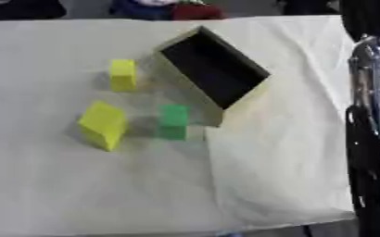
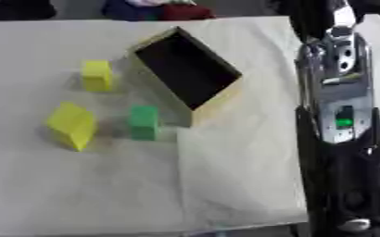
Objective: Pick up objects on the table and place them in the box.
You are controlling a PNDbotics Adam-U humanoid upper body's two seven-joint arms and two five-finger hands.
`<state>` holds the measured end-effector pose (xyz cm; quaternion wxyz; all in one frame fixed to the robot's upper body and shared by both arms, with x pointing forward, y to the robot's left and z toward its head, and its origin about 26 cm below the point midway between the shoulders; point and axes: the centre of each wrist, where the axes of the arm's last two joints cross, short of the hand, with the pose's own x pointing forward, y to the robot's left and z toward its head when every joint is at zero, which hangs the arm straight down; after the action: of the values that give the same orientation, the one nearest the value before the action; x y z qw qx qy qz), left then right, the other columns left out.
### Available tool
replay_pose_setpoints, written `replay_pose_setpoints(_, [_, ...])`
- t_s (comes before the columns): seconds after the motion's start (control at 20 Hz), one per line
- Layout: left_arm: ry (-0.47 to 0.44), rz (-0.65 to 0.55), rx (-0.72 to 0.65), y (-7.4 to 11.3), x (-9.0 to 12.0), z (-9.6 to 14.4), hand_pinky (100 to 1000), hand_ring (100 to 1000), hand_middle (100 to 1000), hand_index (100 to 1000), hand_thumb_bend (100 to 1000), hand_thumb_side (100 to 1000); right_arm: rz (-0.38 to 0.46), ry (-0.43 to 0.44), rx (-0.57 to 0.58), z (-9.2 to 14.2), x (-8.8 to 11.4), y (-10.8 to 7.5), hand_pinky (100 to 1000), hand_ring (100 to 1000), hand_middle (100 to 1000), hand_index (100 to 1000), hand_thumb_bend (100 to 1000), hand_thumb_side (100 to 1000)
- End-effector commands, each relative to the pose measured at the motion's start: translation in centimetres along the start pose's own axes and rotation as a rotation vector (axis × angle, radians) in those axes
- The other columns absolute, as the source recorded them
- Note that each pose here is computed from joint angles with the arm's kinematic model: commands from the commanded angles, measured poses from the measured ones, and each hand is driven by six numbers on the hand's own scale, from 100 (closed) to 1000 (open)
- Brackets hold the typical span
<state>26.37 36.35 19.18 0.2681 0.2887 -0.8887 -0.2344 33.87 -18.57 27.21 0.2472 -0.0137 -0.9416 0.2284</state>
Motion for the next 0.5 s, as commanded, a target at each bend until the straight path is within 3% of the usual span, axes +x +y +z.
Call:
replay_pose_setpoints(0.05, [-0.025,-0.011,0.007,0.70,0.32,-0.68,578,645,738,803,100,606,0.021,-0.029,-0.009,-0.38,0.82,-0.50,794,810,651,732,100,988])
replay_pose_setpoints(0.4, [-0.034,-0.012,-0.012,0.77,0.40,-0.97,585,651,741,809,100,604,0.021,-0.032,-0.004,-0.41,0.89,-0.43,794,809,650,731,100,987])
replay_pose_setpoints(0.45, [-0.039,-0.017,-0.026,0.78,0.43,-1.06,589,655,742,813,100,510,0.021,-0.033,-0.004,-0.42,0.90,-0.42,794,808,650,731,100,984])
replay_pose_setpoints(0.5, [-0.048,-0.027,-0.050,0.81,0.48,-1.24,594,659,743,817,100,594,0.021,-0.032,-0.003,-0.41,0.90,-0.42,794,808,650,731,100,987])
